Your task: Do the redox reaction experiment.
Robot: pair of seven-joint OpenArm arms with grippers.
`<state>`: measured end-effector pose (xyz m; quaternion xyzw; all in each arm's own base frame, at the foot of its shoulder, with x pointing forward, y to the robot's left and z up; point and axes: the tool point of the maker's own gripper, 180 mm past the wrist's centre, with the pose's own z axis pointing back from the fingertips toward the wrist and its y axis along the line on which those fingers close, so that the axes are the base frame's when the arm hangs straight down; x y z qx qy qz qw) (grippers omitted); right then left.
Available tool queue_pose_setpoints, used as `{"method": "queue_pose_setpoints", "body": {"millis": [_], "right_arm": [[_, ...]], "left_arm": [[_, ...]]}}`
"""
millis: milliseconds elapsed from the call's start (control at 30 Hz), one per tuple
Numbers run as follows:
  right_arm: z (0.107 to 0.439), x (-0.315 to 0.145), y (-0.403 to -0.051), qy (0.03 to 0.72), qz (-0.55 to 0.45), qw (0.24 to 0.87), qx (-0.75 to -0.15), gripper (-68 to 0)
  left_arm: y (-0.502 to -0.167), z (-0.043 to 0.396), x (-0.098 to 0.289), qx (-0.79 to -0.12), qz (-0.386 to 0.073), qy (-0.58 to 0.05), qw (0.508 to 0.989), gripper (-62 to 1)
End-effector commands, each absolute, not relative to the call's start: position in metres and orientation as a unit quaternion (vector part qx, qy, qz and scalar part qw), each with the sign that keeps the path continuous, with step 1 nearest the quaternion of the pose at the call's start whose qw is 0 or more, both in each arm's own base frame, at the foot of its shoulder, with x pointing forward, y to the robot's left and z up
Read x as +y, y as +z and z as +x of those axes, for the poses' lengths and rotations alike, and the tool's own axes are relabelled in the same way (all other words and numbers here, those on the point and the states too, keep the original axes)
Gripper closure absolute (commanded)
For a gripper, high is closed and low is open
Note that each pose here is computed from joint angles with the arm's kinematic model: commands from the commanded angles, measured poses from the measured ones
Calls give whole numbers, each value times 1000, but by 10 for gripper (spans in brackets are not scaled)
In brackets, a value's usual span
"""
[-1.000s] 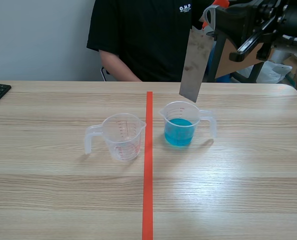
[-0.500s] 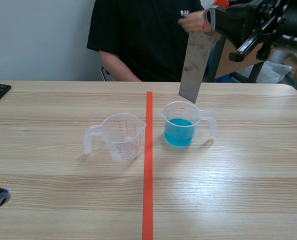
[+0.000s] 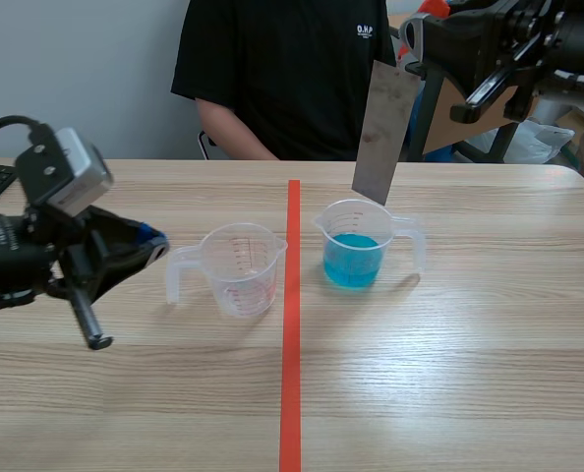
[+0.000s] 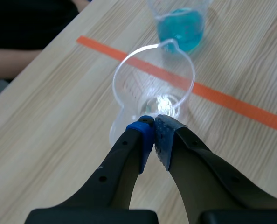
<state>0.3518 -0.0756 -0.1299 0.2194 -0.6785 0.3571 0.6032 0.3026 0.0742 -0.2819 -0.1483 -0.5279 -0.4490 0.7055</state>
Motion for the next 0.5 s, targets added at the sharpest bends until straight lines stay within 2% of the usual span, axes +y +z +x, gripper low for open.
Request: {"method": "queue_pose_setpoints", "body": {"millis": [0,233,467], "right_arm": [[351,-76,-108,364,216,578,-697,-15],[349,-76,-108,373,217,575,-695,-15],[346,-72,-112,385,220,574,-688,-15]], "left_arm": [[-271,309,57,-547,-157,-444,692,-40],[-267,336,18,-571,-156,-445,672,-40],[-277,363,0,-578,-155,-415,685,-40]]}}
